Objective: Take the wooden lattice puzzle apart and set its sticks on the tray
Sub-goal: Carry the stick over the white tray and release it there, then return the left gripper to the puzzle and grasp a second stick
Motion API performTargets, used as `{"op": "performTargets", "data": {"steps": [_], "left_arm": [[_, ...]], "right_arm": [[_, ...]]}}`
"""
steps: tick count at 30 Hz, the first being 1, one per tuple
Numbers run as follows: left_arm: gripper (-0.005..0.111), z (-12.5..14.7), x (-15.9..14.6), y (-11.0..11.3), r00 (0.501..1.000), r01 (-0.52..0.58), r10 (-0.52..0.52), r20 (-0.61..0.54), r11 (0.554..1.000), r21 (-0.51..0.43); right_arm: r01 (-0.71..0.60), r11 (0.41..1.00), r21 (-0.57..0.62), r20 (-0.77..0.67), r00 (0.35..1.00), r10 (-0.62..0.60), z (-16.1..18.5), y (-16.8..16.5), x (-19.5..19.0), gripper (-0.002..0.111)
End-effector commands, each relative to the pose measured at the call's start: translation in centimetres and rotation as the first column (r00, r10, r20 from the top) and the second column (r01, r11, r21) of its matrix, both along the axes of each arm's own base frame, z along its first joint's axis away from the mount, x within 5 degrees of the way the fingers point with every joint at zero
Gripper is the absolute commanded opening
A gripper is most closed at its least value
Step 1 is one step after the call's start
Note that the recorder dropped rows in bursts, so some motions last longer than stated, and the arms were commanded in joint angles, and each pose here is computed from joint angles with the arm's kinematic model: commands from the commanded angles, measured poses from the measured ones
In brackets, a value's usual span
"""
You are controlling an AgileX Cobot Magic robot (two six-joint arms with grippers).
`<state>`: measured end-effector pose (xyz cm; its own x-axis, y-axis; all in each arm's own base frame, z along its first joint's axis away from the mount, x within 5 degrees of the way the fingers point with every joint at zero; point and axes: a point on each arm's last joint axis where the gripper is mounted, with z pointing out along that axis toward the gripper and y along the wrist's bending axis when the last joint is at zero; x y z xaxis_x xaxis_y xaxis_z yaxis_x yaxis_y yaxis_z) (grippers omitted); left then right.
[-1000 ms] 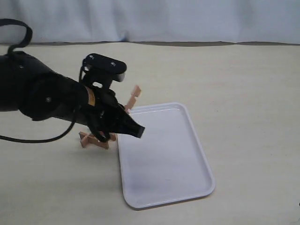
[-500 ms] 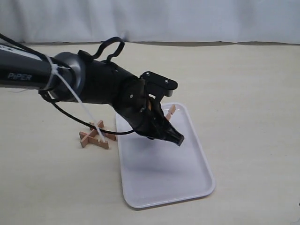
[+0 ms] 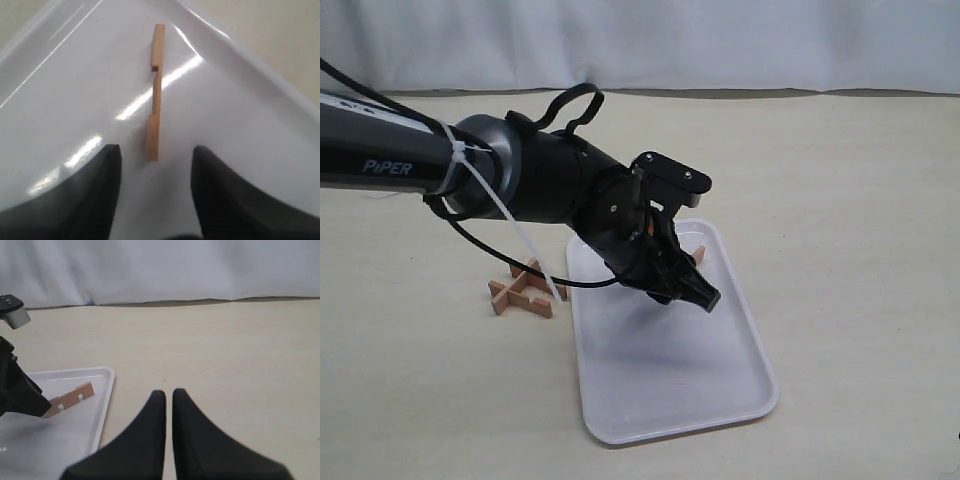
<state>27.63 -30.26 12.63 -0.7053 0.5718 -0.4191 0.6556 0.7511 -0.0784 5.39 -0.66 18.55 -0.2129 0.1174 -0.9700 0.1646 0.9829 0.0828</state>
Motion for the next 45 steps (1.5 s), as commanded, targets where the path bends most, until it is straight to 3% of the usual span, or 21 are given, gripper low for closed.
{"op": "performTargets", "data": {"steps": [1, 8, 15, 20, 25, 29, 36, 45], "left_arm": [[0.053, 1.5, 0.1, 0.2, 0.998, 0.043, -0.044, 0.050, 0.999, 0.019], [0.052, 7.6, -0.7, 2.8, 0.983, 0.091, -0.114, 0.143, 0.983, 0.160], [0.052, 10.9, -0.2, 8.8, 0.991, -0.124, 0.097, 0.095, 0.936, 0.328], [0.052, 8.8, -0.5, 13.2, 0.980, -0.196, 0.199, 0.031, 0.911, 0.361], [0.052, 5.0, -2.1, 15.3, 0.977, -0.185, 0.210, -0.024, 0.906, 0.380], [0.052, 3.5, -2.9, 15.3, 0.977, -0.189, 0.211, -0.036, 0.928, 0.322], [0.032, 2.3, -3.3, 14.6, 0.971, -0.234, 0.238, -0.007, 0.960, 0.157], [0.032, 1.4, -3.1, 14.6, 0.968, -0.243, 0.250, -0.022, 0.954, 0.174]], "right_arm": [[-0.003, 1.000, -0.002, 0.004, 1.000, 0.003, -0.1, 0.0, 0.0, 0.005], [-0.003, 1.000, -0.002, 0.004, 1.000, 0.003, -0.1, 0.0, 0.0, 0.005], [-0.003, 1.000, -0.002, 0.004, 1.000, 0.003, -0.1, 0.0, 0.0, 0.005], [-0.003, 1.000, -0.002, 0.004, 1.000, 0.003, -0.1, 0.0, 0.0, 0.005], [-0.003, 1.000, -0.002, 0.004, 1.000, 0.003, -0.1, 0.0, 0.0, 0.005], [-0.003, 1.000, -0.002, 0.004, 1.000, 0.003, -0.1, 0.0, 0.0, 0.005], [-0.003, 1.000, -0.002, 0.004, 1.000, 0.003, -0.1, 0.0, 0.0, 0.005], [-0.003, 1.000, -0.002, 0.004, 1.000, 0.003, -0.1, 0.0, 0.0, 0.005]]}}
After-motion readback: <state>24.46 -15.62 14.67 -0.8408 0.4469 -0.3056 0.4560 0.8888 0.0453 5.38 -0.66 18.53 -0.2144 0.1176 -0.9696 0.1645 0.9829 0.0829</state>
